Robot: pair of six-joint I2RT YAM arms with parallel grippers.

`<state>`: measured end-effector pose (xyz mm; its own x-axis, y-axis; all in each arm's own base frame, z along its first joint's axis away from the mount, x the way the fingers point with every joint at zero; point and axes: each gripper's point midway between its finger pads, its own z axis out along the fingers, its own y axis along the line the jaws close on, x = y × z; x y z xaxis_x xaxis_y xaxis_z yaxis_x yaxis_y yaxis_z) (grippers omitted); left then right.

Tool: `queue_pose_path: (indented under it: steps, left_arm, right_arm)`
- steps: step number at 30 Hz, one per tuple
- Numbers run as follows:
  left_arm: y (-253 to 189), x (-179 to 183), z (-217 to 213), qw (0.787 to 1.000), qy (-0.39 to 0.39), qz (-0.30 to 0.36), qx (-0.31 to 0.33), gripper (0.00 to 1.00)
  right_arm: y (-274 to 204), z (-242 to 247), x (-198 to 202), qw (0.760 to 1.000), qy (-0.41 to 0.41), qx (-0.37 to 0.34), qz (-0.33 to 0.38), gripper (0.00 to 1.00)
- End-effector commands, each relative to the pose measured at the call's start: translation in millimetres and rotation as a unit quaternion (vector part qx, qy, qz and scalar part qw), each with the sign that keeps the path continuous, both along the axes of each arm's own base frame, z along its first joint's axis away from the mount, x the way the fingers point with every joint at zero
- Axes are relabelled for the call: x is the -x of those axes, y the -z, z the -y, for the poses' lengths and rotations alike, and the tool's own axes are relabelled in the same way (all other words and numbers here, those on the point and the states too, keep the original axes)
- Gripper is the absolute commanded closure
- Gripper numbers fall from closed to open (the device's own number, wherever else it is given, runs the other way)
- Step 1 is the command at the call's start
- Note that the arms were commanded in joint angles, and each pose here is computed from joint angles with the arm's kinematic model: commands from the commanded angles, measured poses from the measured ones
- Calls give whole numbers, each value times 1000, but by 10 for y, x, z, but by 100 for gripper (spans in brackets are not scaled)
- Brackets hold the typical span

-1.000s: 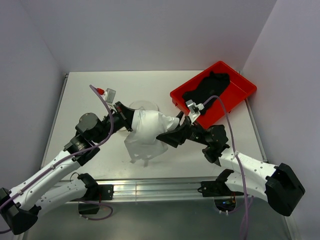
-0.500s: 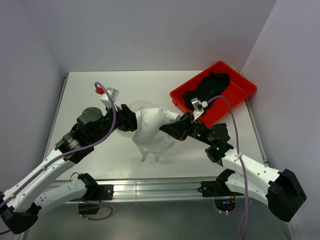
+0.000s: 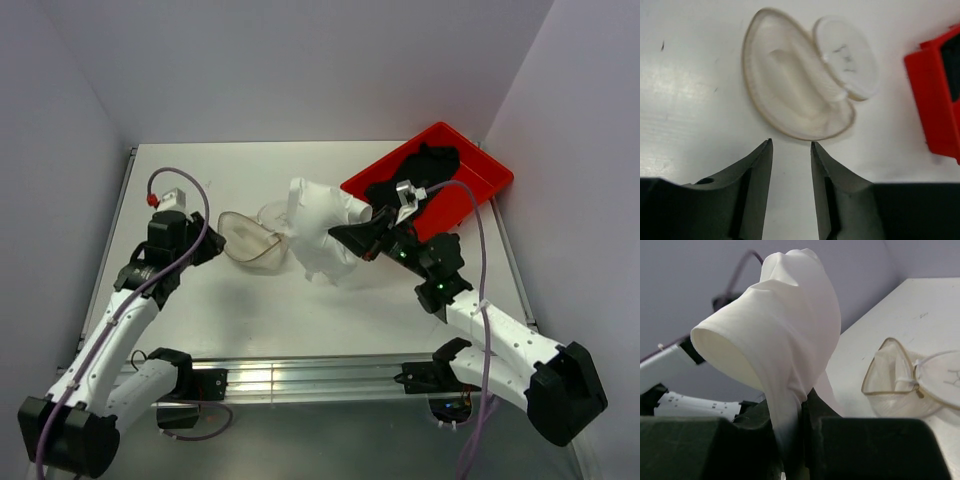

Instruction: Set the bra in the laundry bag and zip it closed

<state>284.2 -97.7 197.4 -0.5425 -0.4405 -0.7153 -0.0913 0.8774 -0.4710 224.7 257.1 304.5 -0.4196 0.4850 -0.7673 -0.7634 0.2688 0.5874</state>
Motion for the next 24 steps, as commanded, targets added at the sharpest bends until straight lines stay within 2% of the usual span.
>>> queue_pose_path:
  steps: [1,5,7,11,15,21,24]
  left_arm:
    - [372,-30,-60,996,-46,-30,65,57]
    - [562,-134,-207,991,-104,-19,85,52]
    - [584,-212,-214,990,-108,-4,94,47]
    - [732,-390,-135,991,-89,-13,99,46]
    - [844,-565,-100,991,-84,-8,105,48]
    - [1084,-662,-125,988,-103,-23,112,61]
    - [1164,-657,-216,986,-127,-24,103,62]
  right_arm:
    - [-515,2,-202,997,32,-33,63,100]
    - [-840,-146,-369,995,17,-54,87,100]
    - [-860,-268,-450,994,-7,-60,91,100]
    - [-1061,-469,-619,991,-30,-86,96,100]
    - [-992,-728,-811,993,-40,-74,85,100]
    - [-882,-1054,-1031,996,-40,-45,68,100]
    - [-800,-1178,-1131,997,-44,-39,56,100]
